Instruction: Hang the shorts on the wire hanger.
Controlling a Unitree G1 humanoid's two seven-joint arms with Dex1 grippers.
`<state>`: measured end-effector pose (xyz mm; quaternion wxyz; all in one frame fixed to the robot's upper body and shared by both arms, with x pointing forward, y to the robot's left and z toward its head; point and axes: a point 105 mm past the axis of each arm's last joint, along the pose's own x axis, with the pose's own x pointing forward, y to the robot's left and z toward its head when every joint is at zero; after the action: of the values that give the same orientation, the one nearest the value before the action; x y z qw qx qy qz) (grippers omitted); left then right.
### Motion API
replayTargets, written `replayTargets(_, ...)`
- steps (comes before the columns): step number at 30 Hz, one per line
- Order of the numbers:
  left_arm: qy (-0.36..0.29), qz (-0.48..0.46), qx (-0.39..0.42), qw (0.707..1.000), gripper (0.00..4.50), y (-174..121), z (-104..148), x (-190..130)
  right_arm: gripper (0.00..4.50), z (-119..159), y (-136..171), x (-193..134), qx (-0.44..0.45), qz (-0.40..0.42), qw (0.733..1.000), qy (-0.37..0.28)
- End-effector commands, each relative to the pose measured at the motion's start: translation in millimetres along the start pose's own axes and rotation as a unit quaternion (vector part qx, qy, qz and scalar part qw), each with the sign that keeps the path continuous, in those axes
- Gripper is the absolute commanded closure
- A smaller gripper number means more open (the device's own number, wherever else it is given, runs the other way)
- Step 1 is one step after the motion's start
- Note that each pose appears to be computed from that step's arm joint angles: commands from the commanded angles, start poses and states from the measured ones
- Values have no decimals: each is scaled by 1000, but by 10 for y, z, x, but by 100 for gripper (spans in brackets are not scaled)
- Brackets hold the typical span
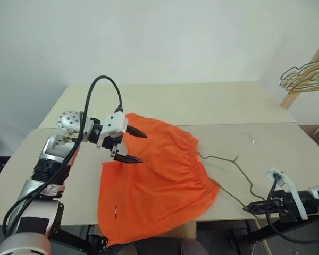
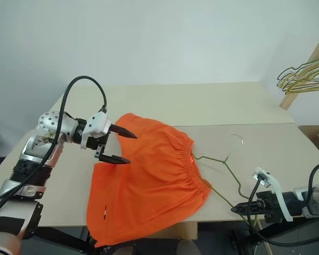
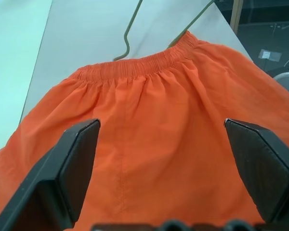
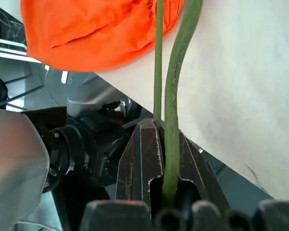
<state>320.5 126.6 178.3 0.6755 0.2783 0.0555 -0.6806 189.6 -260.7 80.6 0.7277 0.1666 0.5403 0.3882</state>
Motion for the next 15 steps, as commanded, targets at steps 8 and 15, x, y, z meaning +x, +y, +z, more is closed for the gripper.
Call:
replayTargets(8, 2, 20, 15, 1000, 3, -40, 76, -91, 450, 411, -75, 36, 21, 3, 998, -58)
replayTargets(15, 13, 31, 9, 999, 3, -82, 61, -168, 450, 402, 81, 135, 0, 55, 998, -23)
